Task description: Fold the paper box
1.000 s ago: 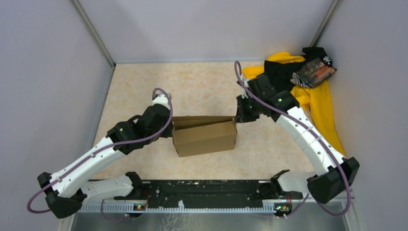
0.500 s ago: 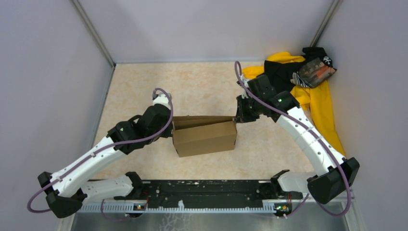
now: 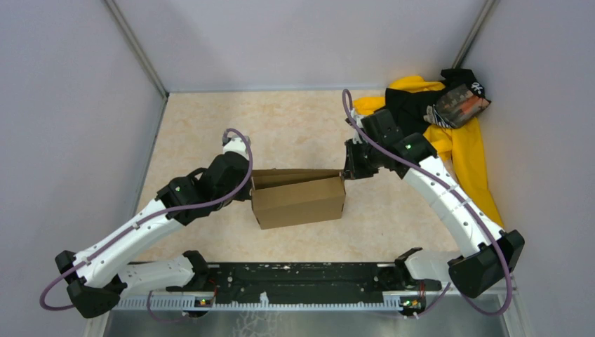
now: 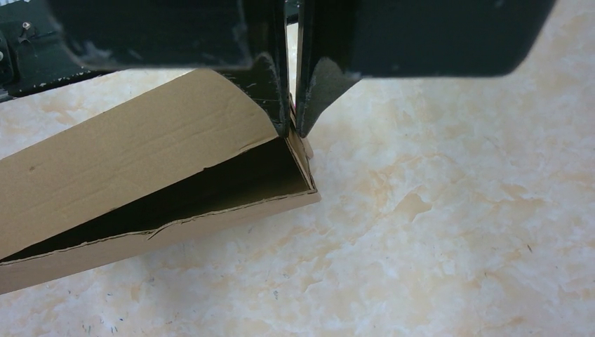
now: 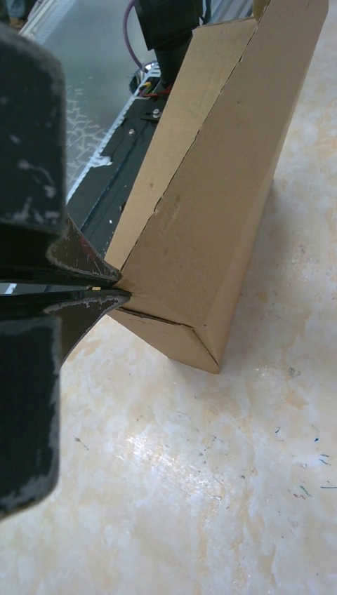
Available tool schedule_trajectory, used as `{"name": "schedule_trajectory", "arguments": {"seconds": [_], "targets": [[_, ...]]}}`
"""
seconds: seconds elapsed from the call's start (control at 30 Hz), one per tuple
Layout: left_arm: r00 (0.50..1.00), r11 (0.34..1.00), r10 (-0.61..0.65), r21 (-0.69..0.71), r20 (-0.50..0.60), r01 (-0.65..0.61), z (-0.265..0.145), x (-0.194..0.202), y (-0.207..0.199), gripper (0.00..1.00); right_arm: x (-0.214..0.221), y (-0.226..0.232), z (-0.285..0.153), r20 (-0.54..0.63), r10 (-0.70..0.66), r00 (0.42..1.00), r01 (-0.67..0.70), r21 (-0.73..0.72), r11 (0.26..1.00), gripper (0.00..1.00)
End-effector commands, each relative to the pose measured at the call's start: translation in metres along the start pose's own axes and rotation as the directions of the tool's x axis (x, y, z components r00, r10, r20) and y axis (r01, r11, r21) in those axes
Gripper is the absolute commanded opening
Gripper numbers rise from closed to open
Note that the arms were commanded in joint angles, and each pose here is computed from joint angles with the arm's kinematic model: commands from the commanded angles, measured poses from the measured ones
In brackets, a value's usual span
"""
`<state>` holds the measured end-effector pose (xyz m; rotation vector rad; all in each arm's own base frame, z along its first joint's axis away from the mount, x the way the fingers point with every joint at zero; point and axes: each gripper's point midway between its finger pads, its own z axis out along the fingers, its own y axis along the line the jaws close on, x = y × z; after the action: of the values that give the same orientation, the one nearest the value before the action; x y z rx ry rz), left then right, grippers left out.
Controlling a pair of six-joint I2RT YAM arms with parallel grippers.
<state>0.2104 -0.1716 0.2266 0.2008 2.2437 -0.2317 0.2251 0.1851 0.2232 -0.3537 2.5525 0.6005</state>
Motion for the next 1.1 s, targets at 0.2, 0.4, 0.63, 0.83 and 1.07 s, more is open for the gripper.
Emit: {"name": "schedule_trajectory", "arguments": {"seconds": [0.2,0.4,0.63,0.83,1.07], "targets": [[0.999,0.998,0.043,-0.04,-0.011,-0.043,-0.002,0.004,0.01,0.09,0.006,0.004,-0.004,0.003,-0.004,1.0,0.004,-0.008,1.0,0.0],[0.998,0.997,0.056,-0.053,-0.017,-0.057,-0.004,0.004,0.014,0.09,0.007,0.003,-0.003,0.002,-0.002,1.0,0.002,-0.007,1.0,0.0],[0.998,0.996,0.068,-0.057,-0.018,-0.069,-0.006,0.003,0.015,0.09,0.007,0.003,-0.002,0.001,0.001,1.0,-0.001,-0.006,1.0,0.0],[0.997,0.994,0.081,-0.067,-0.02,-0.082,-0.008,0.002,0.018,0.09,0.007,0.003,-0.002,0.002,0.001,1.0,-0.001,-0.006,1.0,0.0],[0.996,0.994,0.084,-0.07,-0.017,-0.085,-0.01,0.002,0.021,0.08,0.007,0.003,-0.003,0.004,0.003,1.0,-0.003,-0.005,1.0,0.0]]}}
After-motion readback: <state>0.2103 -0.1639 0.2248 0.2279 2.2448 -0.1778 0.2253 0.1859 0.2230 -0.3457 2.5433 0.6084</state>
